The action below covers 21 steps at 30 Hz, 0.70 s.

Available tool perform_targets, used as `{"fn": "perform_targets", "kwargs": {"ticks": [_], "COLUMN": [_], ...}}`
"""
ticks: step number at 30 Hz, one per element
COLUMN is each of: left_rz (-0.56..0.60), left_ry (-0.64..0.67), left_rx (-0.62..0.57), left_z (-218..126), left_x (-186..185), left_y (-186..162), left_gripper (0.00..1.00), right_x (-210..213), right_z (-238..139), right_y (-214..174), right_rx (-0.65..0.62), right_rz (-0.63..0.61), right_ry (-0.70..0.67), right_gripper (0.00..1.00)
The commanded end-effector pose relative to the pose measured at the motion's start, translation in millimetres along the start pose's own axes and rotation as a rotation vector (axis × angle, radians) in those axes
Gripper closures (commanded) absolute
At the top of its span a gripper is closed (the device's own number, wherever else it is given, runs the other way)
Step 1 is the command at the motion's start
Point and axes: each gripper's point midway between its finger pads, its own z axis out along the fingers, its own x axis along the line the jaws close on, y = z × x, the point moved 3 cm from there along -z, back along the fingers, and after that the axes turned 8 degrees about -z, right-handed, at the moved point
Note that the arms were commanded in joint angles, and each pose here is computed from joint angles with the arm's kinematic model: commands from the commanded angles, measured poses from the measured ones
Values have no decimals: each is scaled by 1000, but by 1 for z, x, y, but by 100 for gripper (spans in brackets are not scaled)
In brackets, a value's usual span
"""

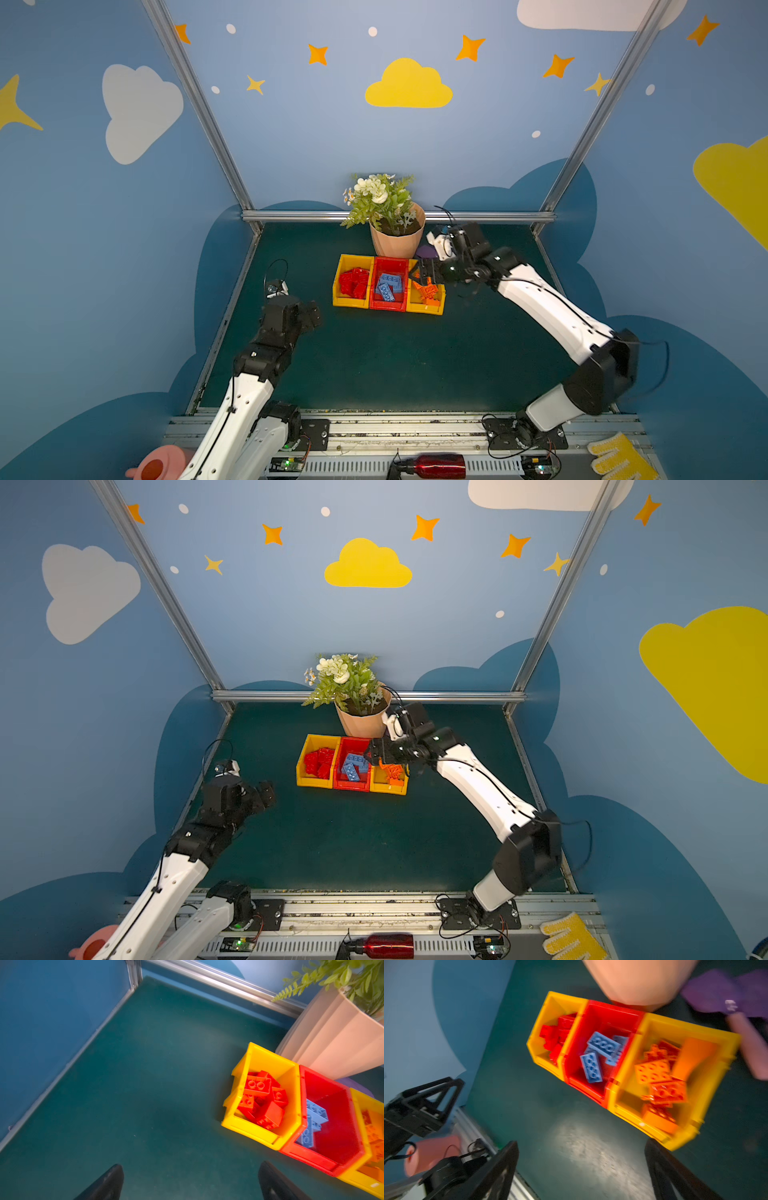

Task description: Sort the legos into containers by color

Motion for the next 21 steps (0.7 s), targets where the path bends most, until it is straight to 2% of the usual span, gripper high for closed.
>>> {"fn": "perform_targets", "kwargs": {"ticks": [1,5,9,12,14,17,21], "left_rz": [19,35,56,92,121,119,35], "left_ry": [-8,6,47,70,73,58,79], "left_rx": [-183,-276,-268,-248,-236,-219,-210], "left_z": [4,12,18,26,35,48,65], "left_x": [3,10,13,13,14,16,31], "left_y": [16,14,15,12,6,-1,-4], "left_gripper": [0,0,0,0,0,0,0], "right_x": [-33,-51,-69,-80,-89,-109,-144], "right_z": [-31,-70,-92,-103,-116,-116,-104], "right_y": [-31,-55,-77,-88,-88,-97,-103], "right_rx": [-1,-88,-212,-375,-502,-559,-535], "right_rz": [-59,-124,-160,-223,-223,-226,-162], "right_ry": [-164,-288,-402,-464,-522,-616,-718], "right_gripper": [7,6,5,5,5,5,5]}}
